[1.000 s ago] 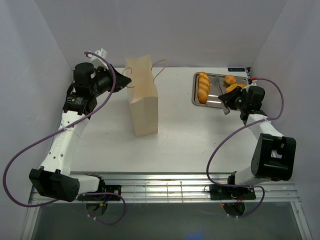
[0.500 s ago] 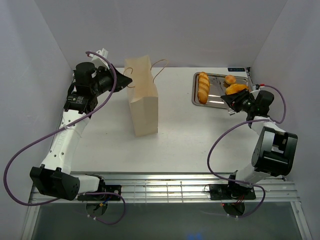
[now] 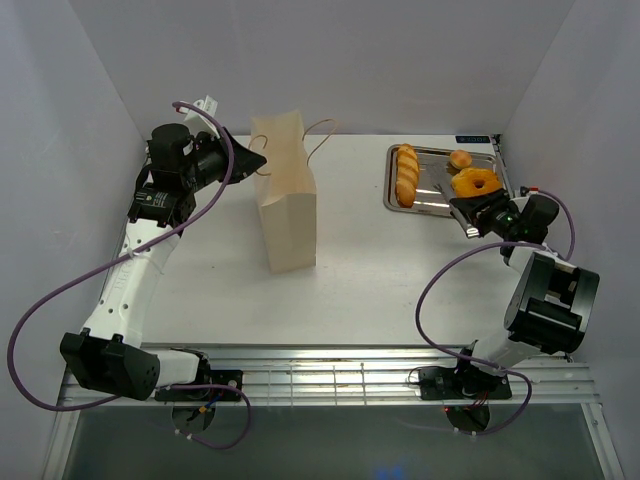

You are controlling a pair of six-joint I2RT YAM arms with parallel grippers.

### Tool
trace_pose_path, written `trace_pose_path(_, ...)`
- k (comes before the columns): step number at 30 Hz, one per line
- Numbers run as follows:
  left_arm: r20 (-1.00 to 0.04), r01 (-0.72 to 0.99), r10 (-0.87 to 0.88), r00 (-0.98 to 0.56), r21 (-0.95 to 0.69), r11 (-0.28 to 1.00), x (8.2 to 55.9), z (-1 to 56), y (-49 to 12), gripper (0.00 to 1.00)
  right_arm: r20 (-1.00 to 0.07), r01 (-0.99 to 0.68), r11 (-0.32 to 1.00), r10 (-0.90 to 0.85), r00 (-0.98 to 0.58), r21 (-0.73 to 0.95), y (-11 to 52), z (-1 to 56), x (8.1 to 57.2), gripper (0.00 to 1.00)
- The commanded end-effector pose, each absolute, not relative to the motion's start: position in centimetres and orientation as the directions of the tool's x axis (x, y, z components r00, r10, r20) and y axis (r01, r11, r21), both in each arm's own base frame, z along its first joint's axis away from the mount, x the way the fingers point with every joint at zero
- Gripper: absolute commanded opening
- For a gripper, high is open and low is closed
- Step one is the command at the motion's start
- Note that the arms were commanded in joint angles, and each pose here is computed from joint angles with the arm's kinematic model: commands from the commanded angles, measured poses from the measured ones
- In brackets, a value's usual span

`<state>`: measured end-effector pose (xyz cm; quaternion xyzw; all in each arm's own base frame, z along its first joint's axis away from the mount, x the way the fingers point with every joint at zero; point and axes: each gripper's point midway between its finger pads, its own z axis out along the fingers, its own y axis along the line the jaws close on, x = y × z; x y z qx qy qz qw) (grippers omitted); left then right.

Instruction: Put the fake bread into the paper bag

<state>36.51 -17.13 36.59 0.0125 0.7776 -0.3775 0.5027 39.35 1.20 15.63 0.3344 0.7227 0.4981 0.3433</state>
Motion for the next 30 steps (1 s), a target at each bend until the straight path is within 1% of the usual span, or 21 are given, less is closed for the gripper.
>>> trace_pose_path(1, -0.808, 0.455, -0.361, -0.466, -0.569, 0.685, 35.2, 38.8, -17.5, 0.0, -0.225, 0.067, 0.311, 0.803, -0.552, 0.948, 0.7, 17.4, 40.8, 0.5)
trace_pose_path(5, -0.811, 0.455, -0.359, -0.463, -0.565, 0.688, 35.3, 38.8, -17.5, 0.0, -0.253, 0.069, 0.35, 0.785, -0.566, 0.934, 0.1, 16.8, 43.0, 0.51)
trace_pose_path(6, -0.81, 0.455, -0.359, -0.464, -0.565, 0.688, 35.4, 38.6, -17.5, 0.0, -0.291, 0.053, 0.389, 0.766, -0.574, 0.92, 0.1, 16.5, 43.5, 0.52)
trace_pose_path(7, -0.809, 0.455, -0.358, -0.466, -0.566, 0.688, 35.4, 38.6, -17.5, 0.0, -0.274, 0.092, 0.401, 0.759, -0.591, 0.912, 0.3, 15.7, 43.7, 0.52)
trace_pose_path(8, -0.808, 0.452, -0.358, -0.468, -0.567, 0.689, 35.6, 38.5, -17.5, 0.0, -0.282, 0.1, 0.419, 0.749, -0.599, 0.902, 0.2, 14.9, 44.3, 0.53)
trace_pose_path(9, -0.808, 0.45, -0.359, -0.466, -0.566, 0.691, 35.6, 38.5, -17.5, 0.0, -0.325, 0.069, 0.451, 0.732, -0.599, 0.89, 0.1, 15.5, 45.2, 0.53)
trace_pose_path(11, -0.807, 0.449, -0.358, -0.469, -0.567, 0.69, 35.8, 38.3, -17.6, 0.0, -0.316, 0.079, 0.455, 0.723, -0.614, 0.887, 0.4, 14.5, 46.1, 0.53)
trace_pose_path(13, -0.807, 0.446, -0.357, -0.47, -0.567, 0.693, 36.0, 38.2, -17.5, 0.0, -0.348, 0.059, 0.481, 0.708, -0.615, 0.875, 0.3, 14.7, 47.2, 0.53)
trace_pose_path(14, -0.806, 0.445, -0.357, -0.471, -0.567, 0.693, 36.0, 38.2, -17.5, 0.0, -0.335, 0.081, 0.486, 0.704, -0.626, 0.87, 0.2, 13.7, 47.4, 0.53)
trace_pose_path(15, -0.807, 0.445, -0.357, -0.47, -0.566, 0.694, 36.1, 38.2, -17.5, 0.0, -0.371, 0.058, 0.515, 0.687, -0.624, 0.855, 0.1, 14.0, 48.1, 0.53)
trace_pose_path(17, -0.807, 0.442, -0.357, -0.47, -0.566, 0.696, 36.2, 38.1, -17.5, 0.0, -0.369, 0.066, 0.526, 0.675, -0.639, 0.848, 0.2, 13.2, 48.7, 0.53)
trace_pose_path(18, -0.807, 0.441, -0.357, -0.471, -0.566, 0.696, 36.3, 38.0, -17.5, 0.0, -0.39, 0.051, 0.54, 0.666, -0.636, 0.84, 0.2, 13.7, 49.4, 0.53)
trace_pose_path(22, -0.802, 0.438, -0.355, -0.48, -0.57, 0.695, 36.5, 37.7, -17.7, 0.0, -0.414, 0.064, 0.584, 0.643, -0.644, 0.809, -0.1, 12.3, 50.7, 0.54)
trace_pose_path(30, -0.8, 0.438, -0.357, -0.483, -0.573, 0.692, 36.7, 37.6, -17.7, 0.0, -0.416, 0.007, 0.573, 0.603, -0.68, 0.819, 1.5, 11.6, 52.7, 0.54)
